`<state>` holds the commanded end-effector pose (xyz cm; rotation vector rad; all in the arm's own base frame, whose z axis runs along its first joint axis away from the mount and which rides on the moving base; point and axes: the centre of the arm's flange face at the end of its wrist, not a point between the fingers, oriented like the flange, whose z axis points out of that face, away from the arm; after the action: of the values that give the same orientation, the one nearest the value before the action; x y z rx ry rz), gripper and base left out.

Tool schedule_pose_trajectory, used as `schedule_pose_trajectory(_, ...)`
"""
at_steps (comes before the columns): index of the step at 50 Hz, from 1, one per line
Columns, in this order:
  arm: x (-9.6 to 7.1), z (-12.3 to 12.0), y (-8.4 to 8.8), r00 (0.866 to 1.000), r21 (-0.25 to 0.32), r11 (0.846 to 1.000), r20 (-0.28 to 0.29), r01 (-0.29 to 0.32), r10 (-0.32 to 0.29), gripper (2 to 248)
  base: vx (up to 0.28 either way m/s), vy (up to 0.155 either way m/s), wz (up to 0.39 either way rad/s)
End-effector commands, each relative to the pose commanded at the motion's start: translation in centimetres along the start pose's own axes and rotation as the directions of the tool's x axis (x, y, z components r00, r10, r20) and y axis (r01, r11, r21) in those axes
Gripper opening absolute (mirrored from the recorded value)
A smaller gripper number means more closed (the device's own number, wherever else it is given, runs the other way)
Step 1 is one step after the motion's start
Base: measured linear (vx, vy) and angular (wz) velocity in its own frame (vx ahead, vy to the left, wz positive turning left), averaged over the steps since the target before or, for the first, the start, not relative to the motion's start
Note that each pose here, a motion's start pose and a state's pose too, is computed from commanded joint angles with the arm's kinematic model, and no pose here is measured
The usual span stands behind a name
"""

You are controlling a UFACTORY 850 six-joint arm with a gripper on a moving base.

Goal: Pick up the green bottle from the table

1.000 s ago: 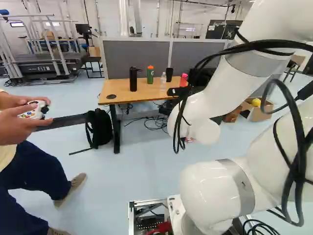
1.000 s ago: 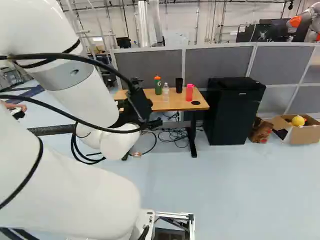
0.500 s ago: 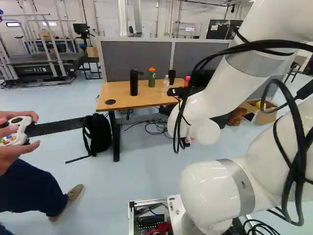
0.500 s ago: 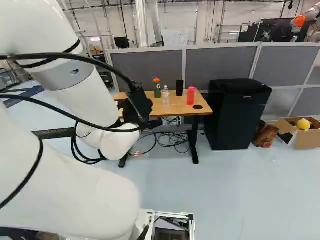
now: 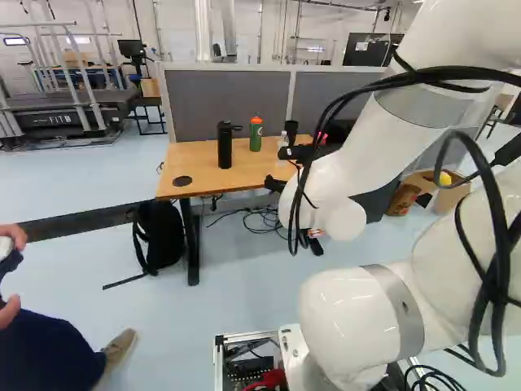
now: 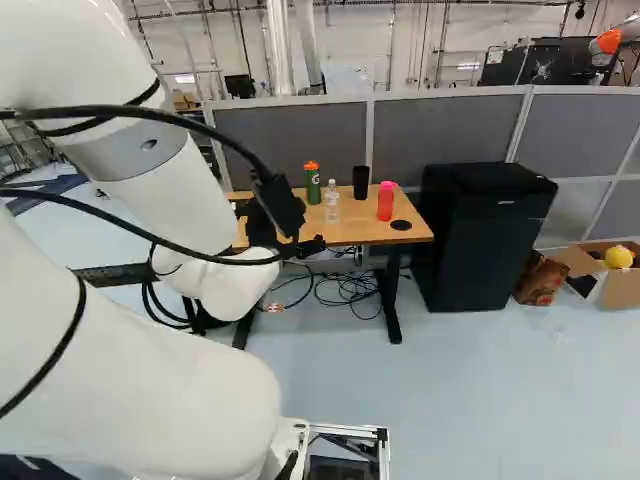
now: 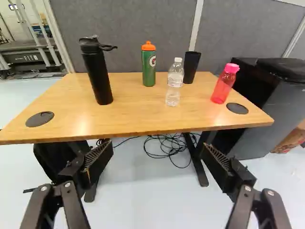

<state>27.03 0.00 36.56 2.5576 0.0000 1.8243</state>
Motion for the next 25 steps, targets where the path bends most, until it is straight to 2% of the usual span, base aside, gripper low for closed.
schedule_pose_trajectory(25,0.00,0.00,0.00,1.000,0.000,1.000,0.000,0.000,0.000,247,0.208,0.040,-0.025)
